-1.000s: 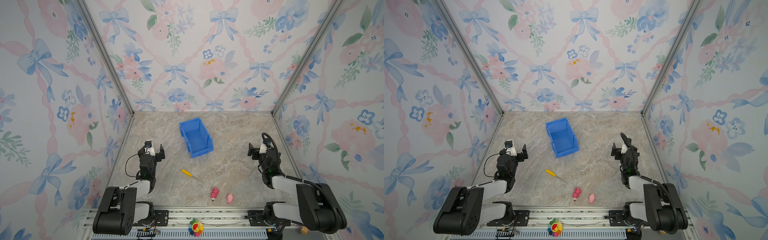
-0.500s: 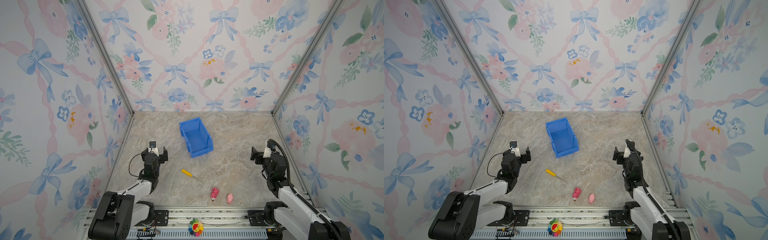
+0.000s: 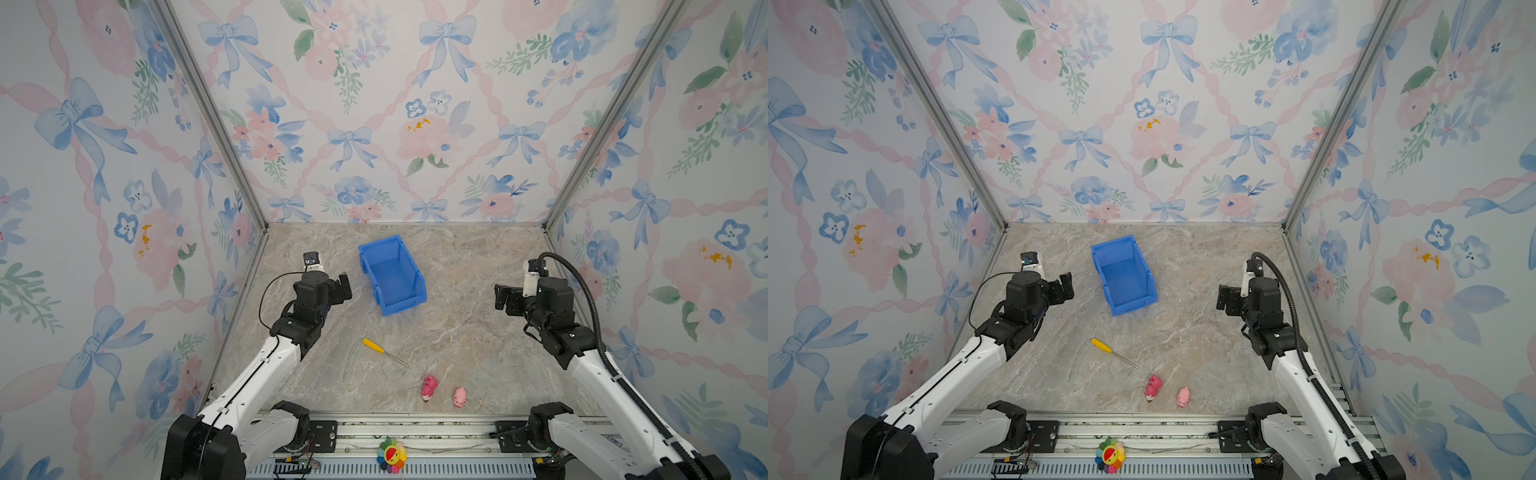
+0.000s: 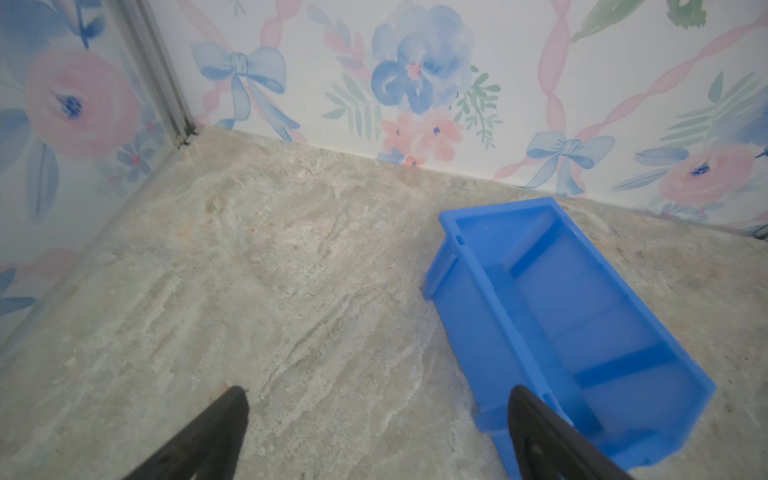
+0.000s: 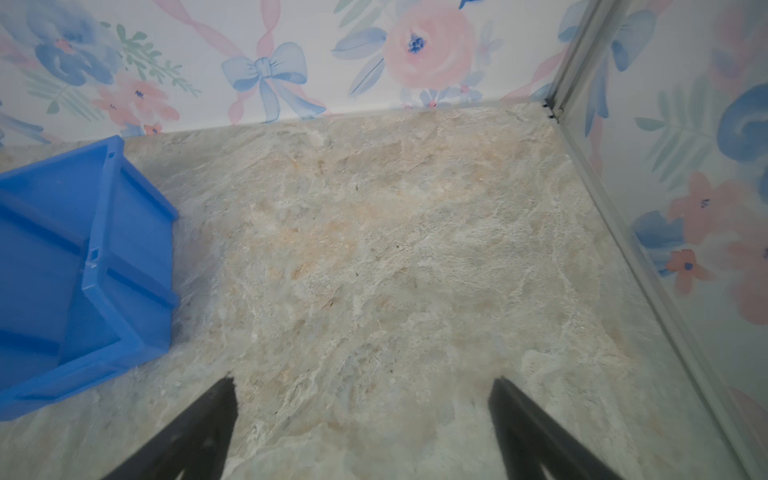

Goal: Put the screwdriver in the bin
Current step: 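Move the left gripper toward the yellow-handled screwdriver while the right arm lifts forward, then lower the left gripper and close it on the yellow screwdriver handle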

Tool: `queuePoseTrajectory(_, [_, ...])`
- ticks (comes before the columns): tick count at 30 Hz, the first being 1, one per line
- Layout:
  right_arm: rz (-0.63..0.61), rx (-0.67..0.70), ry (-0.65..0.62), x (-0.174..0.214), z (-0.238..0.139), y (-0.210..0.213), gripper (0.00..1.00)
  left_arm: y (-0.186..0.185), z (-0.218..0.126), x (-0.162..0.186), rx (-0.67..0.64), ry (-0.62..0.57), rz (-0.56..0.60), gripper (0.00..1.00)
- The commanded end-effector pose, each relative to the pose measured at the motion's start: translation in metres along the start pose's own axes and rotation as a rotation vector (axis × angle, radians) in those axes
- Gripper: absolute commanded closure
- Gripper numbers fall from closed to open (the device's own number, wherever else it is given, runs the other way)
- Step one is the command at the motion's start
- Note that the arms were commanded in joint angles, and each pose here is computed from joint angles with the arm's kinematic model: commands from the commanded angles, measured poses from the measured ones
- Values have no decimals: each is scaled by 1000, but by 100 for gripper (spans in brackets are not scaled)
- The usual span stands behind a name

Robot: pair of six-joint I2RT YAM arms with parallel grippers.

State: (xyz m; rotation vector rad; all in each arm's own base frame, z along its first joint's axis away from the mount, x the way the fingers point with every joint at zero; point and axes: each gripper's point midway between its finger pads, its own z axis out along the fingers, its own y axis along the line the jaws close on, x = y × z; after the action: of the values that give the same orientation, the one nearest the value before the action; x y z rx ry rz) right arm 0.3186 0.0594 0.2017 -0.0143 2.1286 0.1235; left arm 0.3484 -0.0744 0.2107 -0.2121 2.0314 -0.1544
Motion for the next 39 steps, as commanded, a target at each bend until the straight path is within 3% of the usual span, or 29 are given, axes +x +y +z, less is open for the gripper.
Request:
queuePoseTrajectory(1, [-69, -48, 123, 17, -10, 23, 3, -13, -6, 27, -21, 171, -153, 2])
queuePoseTrajectory(8, [-210, -192, 190, 20, -19, 74, 3, -40, -14, 75, -53, 315, -252, 2])
queuePoseTrajectory(14, [-209, -277, 201, 25, -24, 90, 3, -63, -16, 119, -63, 444, -270, 2])
queuePoseTrajectory(24, [-212, -350, 241, 35, -22, 105, 3, -61, -18, 175, -186, 581, -268, 3])
queuePoseTrajectory(39, [-206, -343, 258, 45, -20, 102, 3, -58, -10, 220, -293, 680, -231, 24])
